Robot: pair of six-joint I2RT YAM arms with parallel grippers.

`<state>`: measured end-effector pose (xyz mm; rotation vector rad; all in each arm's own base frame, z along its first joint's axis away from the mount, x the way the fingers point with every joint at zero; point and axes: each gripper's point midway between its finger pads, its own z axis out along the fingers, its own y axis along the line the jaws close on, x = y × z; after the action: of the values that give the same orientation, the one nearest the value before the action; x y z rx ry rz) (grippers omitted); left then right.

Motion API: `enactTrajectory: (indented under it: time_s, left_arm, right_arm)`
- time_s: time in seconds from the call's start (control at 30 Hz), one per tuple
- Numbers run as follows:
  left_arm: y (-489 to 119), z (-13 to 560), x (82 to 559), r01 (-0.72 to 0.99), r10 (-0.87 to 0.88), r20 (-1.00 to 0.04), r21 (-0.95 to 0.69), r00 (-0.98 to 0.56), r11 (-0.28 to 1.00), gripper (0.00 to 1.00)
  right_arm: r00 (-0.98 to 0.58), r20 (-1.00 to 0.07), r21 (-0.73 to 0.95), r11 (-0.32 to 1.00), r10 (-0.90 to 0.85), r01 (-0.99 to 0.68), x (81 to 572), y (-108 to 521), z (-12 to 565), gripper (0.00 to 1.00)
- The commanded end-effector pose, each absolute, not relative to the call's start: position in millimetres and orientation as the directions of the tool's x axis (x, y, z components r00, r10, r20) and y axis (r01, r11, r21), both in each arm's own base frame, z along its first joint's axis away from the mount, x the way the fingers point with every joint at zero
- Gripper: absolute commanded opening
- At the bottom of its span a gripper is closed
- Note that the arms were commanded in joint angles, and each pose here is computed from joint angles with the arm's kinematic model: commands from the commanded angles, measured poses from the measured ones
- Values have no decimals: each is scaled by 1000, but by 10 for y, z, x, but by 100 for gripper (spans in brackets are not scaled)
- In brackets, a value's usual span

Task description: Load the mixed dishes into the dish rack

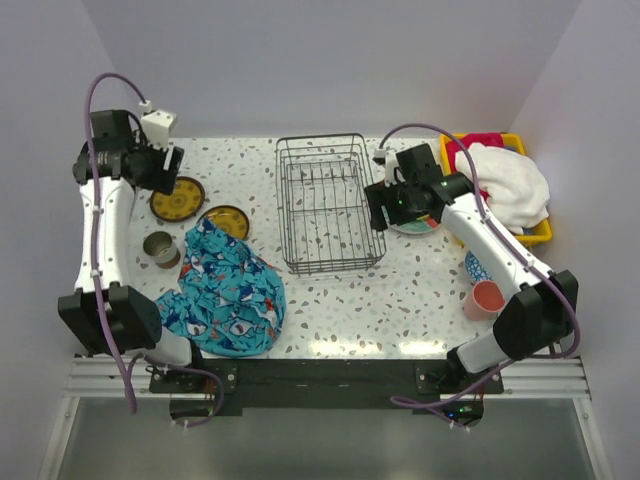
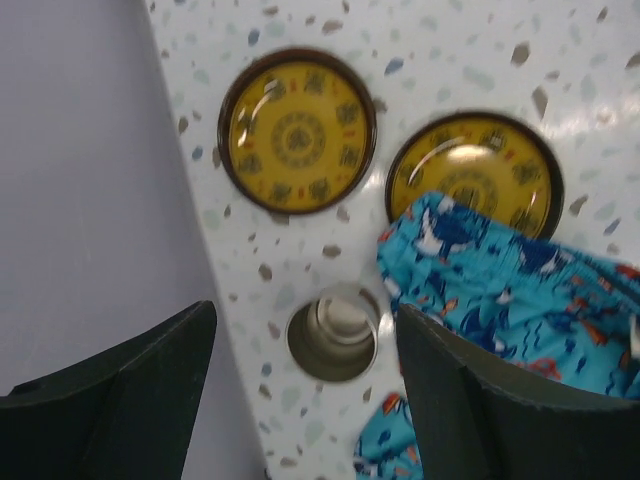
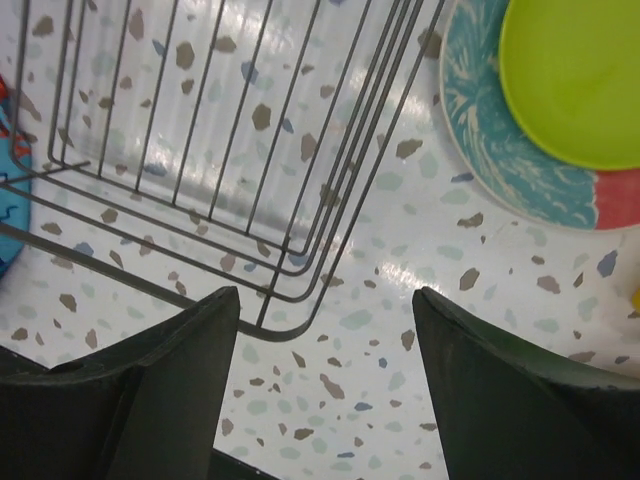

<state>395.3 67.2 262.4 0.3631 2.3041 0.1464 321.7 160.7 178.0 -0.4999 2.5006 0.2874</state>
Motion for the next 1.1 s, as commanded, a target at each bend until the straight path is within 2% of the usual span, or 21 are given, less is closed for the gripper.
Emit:
enactTrajectory:
  time_s: [0.0,0.07,0.1,0.13,0.27,0.43,0.7,1.07]
  left_arm:
    - [990,2031,3063,324,363,-384,164,-849,932,77]
    - [1115,1954,2870,320,341,-329,119,-881,940,73]
    - [1086,1904,2773,374,378,-297,70,-877,925,70]
    - [1107,1887,2747,379,381,-297,67,-876,923,68]
    - [1118,1798,2620,469,472,-265,77,-841,880,69]
    - [1090,1678,2807,455,456,-304,81,-836,887,70]
    - [927,1220,2979,478,483,-294,96,-825,873,70]
    - [991,910,3042,451,482,-266,173,-835,876,63]
  right_arm:
    - [-720,-654,155,891,-232,-427,3544,1884,2118,73]
    - [-726,-651,193,876,-222,-441,3619,2002,2104,73]
    - [-727,-655,214,872,-206,-440,3651,2052,2107,72]
    - [-728,-656,225,868,-200,-442,3668,2083,2104,72]
    - [-734,-652,261,851,-193,-456,3682,2163,2056,72]
    - [-718,-666,267,834,-202,-482,3647,2191,2055,72]
    - [-720,-666,288,823,-196,-491,3536,2190,2035,72]
    - [-712,-674,275,829,-195,-487,3515,2151,2036,71]
